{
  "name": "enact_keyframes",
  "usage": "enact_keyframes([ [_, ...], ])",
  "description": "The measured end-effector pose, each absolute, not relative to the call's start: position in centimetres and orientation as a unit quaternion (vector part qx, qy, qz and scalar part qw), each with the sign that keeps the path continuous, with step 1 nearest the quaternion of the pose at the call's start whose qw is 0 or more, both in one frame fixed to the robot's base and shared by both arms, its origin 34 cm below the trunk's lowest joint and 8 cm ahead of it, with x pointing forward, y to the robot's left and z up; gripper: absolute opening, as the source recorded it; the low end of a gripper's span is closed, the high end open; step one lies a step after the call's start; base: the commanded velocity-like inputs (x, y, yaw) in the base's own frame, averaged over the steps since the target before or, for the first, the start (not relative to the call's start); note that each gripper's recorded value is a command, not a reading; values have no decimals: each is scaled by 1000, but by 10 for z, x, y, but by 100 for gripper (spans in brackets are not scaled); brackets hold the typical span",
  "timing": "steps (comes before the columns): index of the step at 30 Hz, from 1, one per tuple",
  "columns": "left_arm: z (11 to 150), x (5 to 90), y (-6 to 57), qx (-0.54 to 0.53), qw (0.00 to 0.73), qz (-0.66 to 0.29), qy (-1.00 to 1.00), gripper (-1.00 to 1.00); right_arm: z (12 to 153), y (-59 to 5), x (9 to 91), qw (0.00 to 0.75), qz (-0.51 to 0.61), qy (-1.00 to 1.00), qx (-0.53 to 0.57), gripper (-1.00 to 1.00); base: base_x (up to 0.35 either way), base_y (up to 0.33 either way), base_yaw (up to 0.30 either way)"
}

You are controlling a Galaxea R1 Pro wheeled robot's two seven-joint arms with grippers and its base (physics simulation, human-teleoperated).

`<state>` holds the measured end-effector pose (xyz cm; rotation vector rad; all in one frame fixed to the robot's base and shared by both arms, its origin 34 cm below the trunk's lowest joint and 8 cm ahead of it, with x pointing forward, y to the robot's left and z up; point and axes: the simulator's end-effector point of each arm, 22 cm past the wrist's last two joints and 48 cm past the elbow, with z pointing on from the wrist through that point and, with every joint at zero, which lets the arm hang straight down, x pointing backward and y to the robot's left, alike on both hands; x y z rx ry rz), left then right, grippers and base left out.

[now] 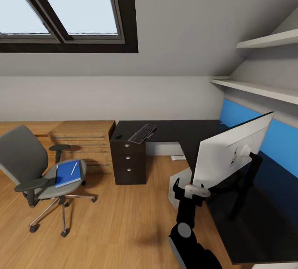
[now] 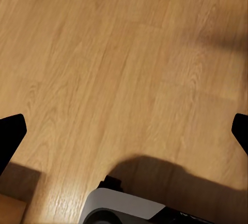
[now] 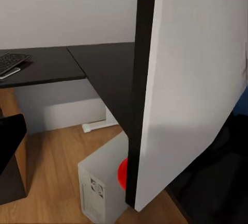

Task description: In the bedroom, organize the workspace by keeping the computer under the desk, ensuring the monitor is on the desk, placing the keyboard on the desk next to the monitor, placing the mouse on the desk next to the keyboard, moving the folder from the swivel chair onto the desk next to the mouse, stacking the notebook on top of the folder with the pen on top of the notebook, and positioning the swivel chair next to the desk.

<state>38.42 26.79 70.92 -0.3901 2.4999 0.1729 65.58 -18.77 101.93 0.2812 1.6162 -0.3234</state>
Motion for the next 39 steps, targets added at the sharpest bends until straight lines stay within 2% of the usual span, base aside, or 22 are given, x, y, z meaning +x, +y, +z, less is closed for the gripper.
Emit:
enact_keyframes([
  [11, 709, 384, 268, -147, 298, 65, 941, 100, 1017, -215, 656, 662, -160, 716, 152, 100, 130, 0, 0],
  [39, 709, 384, 268, -147, 297, 65, 941, 100, 1011, -254, 654, 648, -184, 714, 190, 100, 48, 0, 0],
])
